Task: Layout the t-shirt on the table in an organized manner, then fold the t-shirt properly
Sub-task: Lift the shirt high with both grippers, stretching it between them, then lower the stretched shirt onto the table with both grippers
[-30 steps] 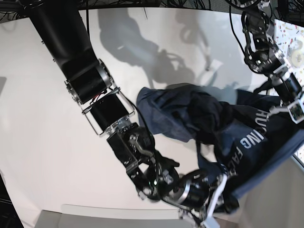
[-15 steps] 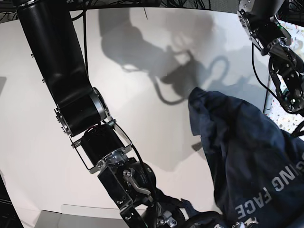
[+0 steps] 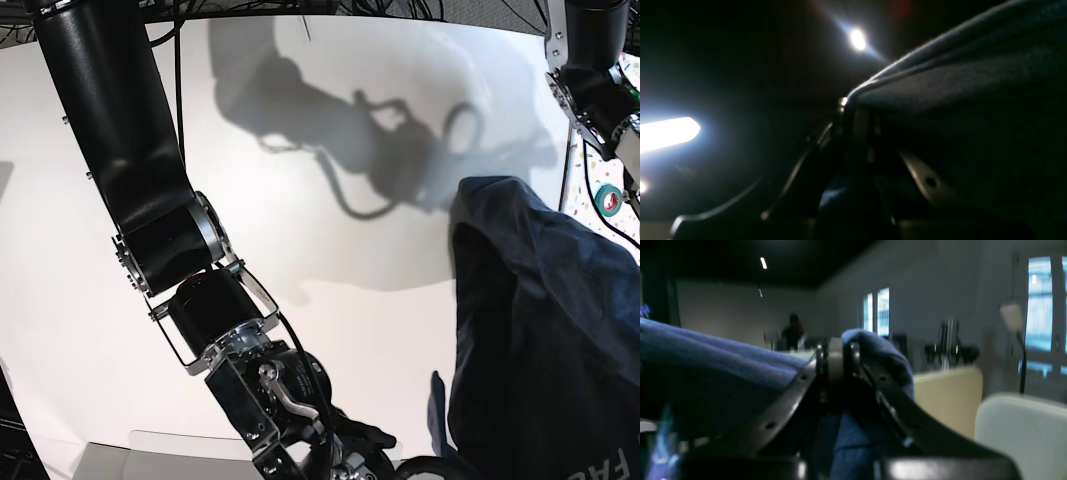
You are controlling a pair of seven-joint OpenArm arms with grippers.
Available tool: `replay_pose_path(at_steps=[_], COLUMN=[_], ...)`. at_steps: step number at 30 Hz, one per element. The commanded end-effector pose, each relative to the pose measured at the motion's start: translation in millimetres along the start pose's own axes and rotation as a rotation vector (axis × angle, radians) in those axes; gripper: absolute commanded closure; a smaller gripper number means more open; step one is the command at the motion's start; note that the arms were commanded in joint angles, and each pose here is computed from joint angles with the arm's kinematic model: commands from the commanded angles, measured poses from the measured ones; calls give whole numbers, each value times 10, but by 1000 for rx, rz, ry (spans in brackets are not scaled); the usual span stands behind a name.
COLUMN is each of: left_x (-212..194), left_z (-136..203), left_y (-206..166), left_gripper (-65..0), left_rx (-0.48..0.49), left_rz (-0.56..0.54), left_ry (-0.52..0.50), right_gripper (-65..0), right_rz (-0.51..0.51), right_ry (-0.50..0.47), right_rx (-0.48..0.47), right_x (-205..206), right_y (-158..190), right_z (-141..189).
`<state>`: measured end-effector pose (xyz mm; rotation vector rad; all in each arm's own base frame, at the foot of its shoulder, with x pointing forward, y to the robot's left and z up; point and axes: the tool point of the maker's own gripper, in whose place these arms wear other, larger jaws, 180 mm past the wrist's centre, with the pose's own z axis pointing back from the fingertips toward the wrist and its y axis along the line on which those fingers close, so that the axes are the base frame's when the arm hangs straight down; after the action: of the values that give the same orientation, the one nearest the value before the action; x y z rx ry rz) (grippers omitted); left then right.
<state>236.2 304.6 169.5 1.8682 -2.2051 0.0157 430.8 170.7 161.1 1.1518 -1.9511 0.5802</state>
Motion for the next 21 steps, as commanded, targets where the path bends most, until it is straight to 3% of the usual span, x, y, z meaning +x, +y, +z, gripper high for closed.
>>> replay_pose_path(at_steps=[1, 5, 9, 16, 21], left_x=[60, 211, 181, -13, 62], left_z=[-104, -155, -40, 1038, 1849], left_y=[217, 218, 77, -703, -1024], left_gripper=[0, 0, 0, 0, 0], left_rx=[83, 86, 35, -272, -453], left_rz=[-12, -9, 1, 120, 220], left_ry=[-30, -99, -82, 133, 296], right_gripper=[0, 0, 0, 0, 0], right_rz=[33, 37, 25, -197, -246], right_ry=[-85, -148, -172, 88, 226], right_rx=[-11, 9, 46, -75, -202], right_x=[312, 453, 454, -820, -1440], right_y=[-21, 59, 237, 123, -147], right_z=[-49, -38, 57, 753, 1495])
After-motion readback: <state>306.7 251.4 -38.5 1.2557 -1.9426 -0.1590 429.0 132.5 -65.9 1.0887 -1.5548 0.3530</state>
